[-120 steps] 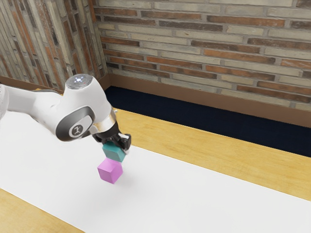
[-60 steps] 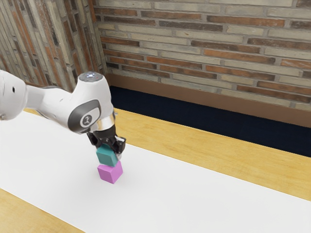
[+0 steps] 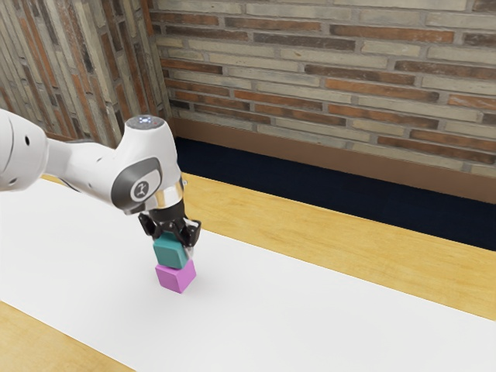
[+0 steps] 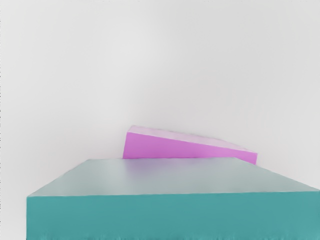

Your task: Pick up the blue block with one arm, and put the blue block on the pink block with one arm

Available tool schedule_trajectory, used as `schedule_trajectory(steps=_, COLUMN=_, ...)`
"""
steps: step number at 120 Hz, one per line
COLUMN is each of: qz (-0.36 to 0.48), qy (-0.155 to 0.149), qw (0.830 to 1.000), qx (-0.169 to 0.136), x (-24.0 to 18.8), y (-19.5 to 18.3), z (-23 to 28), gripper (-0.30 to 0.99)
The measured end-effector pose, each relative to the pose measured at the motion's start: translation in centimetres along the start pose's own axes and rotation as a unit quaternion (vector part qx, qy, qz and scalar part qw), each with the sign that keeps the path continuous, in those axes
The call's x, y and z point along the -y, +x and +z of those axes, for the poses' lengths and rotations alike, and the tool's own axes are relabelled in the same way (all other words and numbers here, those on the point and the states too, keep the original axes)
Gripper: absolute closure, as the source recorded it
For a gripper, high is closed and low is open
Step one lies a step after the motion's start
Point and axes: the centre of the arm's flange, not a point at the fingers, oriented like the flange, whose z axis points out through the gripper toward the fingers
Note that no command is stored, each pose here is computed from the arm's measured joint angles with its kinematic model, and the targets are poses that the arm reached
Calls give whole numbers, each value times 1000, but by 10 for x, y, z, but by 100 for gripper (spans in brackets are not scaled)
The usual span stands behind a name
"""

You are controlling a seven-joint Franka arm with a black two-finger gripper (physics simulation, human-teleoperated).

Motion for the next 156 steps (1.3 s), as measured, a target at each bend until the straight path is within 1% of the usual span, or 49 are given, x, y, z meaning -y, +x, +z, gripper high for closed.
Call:
schedule_trajectory(steps=25, qz=-1, qy=4, qw=1000, qx=-11, x=-1, y=6, z=-13, gripper=42)
schedule_trajectory(steps=40, qz=-3, qy=1, qw=1000, qx=-24, x=-2, y=9, z=-5, gripper=42)
schedule_trajectory(steps=62, qz=-5, qy=2, qw=1000, qx=-30, x=-1, y=9, z=0, gripper=42)
schedule_trajectory(steps=84, qz=-8, qy=2, qw=999, qx=-33, x=-2, y=10, z=3, gripper=41)
schedule_trajectory(steps=117, qz=-8, qy=3, qw=1000, qx=-26, x=-3, y=8, z=2, gripper=42)
schedule_trajectory(steps=156, qz=-22, qy=1, qw=999, qx=-26, x=-17, y=6, z=5, gripper=40)
